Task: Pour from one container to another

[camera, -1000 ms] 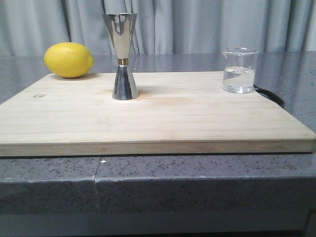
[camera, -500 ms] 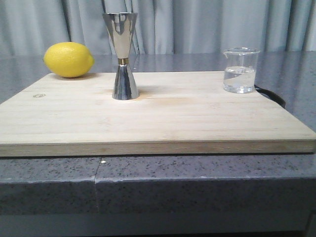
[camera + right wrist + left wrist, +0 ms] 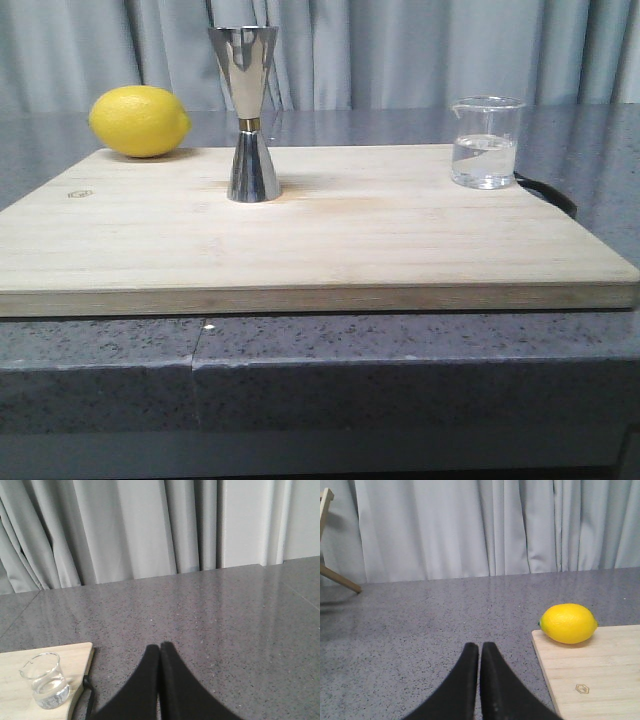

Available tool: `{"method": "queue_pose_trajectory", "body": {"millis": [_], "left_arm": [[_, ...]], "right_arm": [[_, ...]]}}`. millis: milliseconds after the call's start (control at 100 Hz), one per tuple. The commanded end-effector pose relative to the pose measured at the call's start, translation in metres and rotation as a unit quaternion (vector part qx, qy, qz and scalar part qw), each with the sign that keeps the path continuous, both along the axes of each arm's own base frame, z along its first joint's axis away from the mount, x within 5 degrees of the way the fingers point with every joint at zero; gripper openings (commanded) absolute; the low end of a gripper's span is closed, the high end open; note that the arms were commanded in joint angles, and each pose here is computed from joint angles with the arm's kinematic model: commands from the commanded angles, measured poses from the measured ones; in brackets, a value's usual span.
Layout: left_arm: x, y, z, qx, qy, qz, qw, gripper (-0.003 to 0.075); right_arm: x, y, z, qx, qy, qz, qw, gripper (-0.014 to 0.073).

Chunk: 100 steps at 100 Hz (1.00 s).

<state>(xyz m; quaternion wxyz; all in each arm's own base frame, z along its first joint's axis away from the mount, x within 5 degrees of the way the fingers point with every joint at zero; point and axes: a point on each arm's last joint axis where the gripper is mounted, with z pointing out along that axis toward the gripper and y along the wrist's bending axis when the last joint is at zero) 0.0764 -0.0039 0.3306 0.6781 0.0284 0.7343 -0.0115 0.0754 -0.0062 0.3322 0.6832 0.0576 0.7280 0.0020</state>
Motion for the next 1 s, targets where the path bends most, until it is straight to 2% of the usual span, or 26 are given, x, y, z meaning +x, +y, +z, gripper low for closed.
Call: {"method": "queue_pose_trajectory", "body": {"millis": [0,610,680,710,760,840,880,930,990], "left_arm": [[0.0071,-0.0012,0.0157,-0.007,-0.030,-0.004,1.000,-0.0019],[0.0108,-0.0016,0.0147,-0.007,-0.024,-0.004,1.000,-0.0019],[0.0108,-0.0013,0.0147,-0.006,-0.024,-0.003,1.000,0.0000],[0.0108,-0.0011,0.0147,-0.003,-0.024,-0.001,1.000,0.0032],[0.0108,-0.0004,0.0149,0.002,-0.026,0.002,1.000,0.0132],[0.0109,-0.0002,0.0150,0.003,-0.026,0.004,1.000,0.0360],[0.0109,-0.0002,0.0150,0.002,-0.026,0.003,1.000,0.0459],[0.0109,-0.0002,0.0150,0.002,-0.026,0.003,1.000,0.0540],[0.0109,-0.0002,0.0150,0.002,-0.026,0.003,1.000,0.0578]], "right_arm": [[0.0050,0.0002,0.0183,-0.018,-0.045,0.003,0.999,-0.0075],[0.0061,0.0001,0.0173,-0.018,-0.039,0.002,0.999,-0.0074],[0.0061,0.0000,0.0169,-0.018,-0.037,0.002,0.999,-0.0029],[0.0061,0.0000,0.0169,-0.018,-0.037,0.002,0.999,0.0013],[0.0060,-0.0001,0.0169,-0.021,-0.037,0.002,0.999,0.0120],[0.0060,-0.0003,0.0169,-0.025,-0.036,0.001,0.999,0.0330],[0.0060,-0.0003,0.0165,-0.025,-0.034,0.000,0.999,0.0403],[0.0060,-0.0003,0.0165,-0.025,-0.034,0.000,0.999,0.0475],[0.0060,-0.0003,0.0165,-0.025,-0.034,0.000,0.999,0.0516]]}}
